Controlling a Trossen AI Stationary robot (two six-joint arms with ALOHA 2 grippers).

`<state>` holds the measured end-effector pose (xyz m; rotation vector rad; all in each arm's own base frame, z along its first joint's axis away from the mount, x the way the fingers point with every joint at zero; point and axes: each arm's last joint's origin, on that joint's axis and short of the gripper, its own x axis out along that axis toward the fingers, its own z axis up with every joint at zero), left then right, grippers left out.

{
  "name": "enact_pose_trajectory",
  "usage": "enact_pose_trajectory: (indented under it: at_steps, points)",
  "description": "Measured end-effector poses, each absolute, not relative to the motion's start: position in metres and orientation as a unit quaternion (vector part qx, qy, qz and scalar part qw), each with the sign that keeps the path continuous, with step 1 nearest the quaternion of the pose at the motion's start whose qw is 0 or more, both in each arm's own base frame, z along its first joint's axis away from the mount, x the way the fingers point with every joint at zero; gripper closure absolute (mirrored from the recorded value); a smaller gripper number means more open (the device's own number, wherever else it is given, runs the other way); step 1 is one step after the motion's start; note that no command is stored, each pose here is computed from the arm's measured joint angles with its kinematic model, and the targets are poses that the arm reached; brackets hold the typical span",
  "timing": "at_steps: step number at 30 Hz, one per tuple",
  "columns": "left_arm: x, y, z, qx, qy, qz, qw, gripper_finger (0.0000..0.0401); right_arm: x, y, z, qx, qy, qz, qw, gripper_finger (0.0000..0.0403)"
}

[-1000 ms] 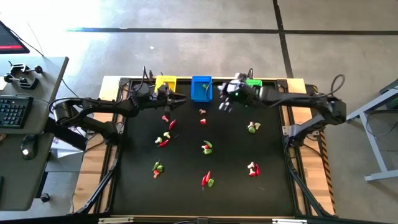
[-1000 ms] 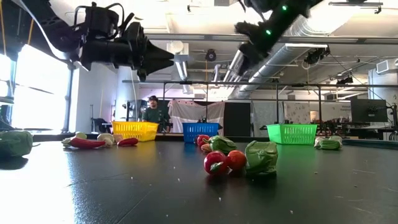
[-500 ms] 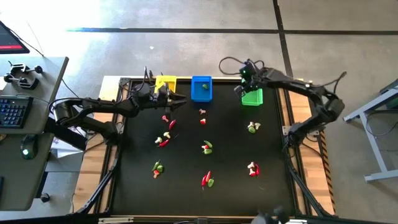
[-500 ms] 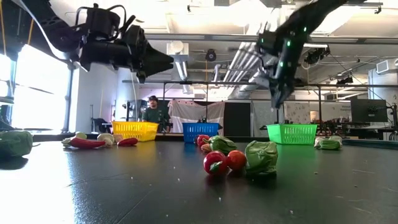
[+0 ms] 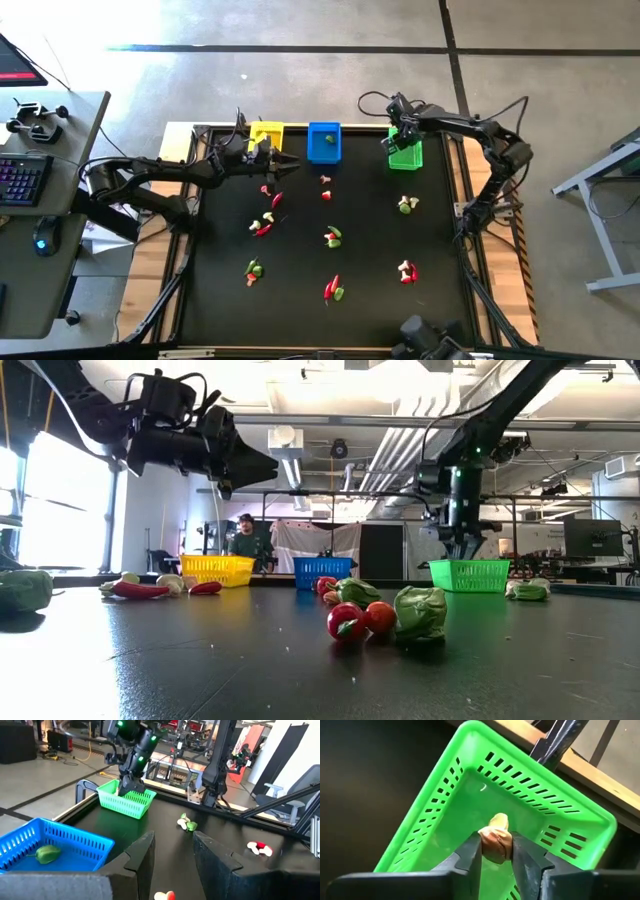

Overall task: Sort produce into baskets
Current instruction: Put the brown mushroom into the green bin, then put the red chili into the yellow bin

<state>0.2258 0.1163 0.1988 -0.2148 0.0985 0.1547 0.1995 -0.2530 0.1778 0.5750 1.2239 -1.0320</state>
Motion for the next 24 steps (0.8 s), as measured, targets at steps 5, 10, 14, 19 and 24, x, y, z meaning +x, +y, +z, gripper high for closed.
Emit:
enact_pose_trajectory:
  at_steps: [5,10,14,19,24]
  points:
    - [0.226,0.116,0.199,-0.107,0.049,0.077,0.990,0.0282,0.201,-0.253,0.173,0.247,0.549,-0.460,0.653,0.0274]
    - [0.226,0.116,0.199,-0.107,0.049,0.077,0.990,0.0282,0.204,-0.251,0.174,0.240,0.549,-0.458,0.657,0.0226]
    - [0.226,0.116,0.199,-0.107,0.049,0.077,0.990,0.0282,0.208,-0.249,0.181,0.236,0.554,-0.453,0.658,0.0213]
    - [0.226,0.116,0.198,-0.110,0.055,0.078,0.989,0.0282,0.223,-0.235,0.215,0.198,0.521,-0.439,0.704,0.0243]
    - [0.225,0.118,0.195,-0.108,0.066,0.111,0.986,0.0282,0.237,-0.201,0.254,0.146,0.480,-0.405,0.764,0.0304]
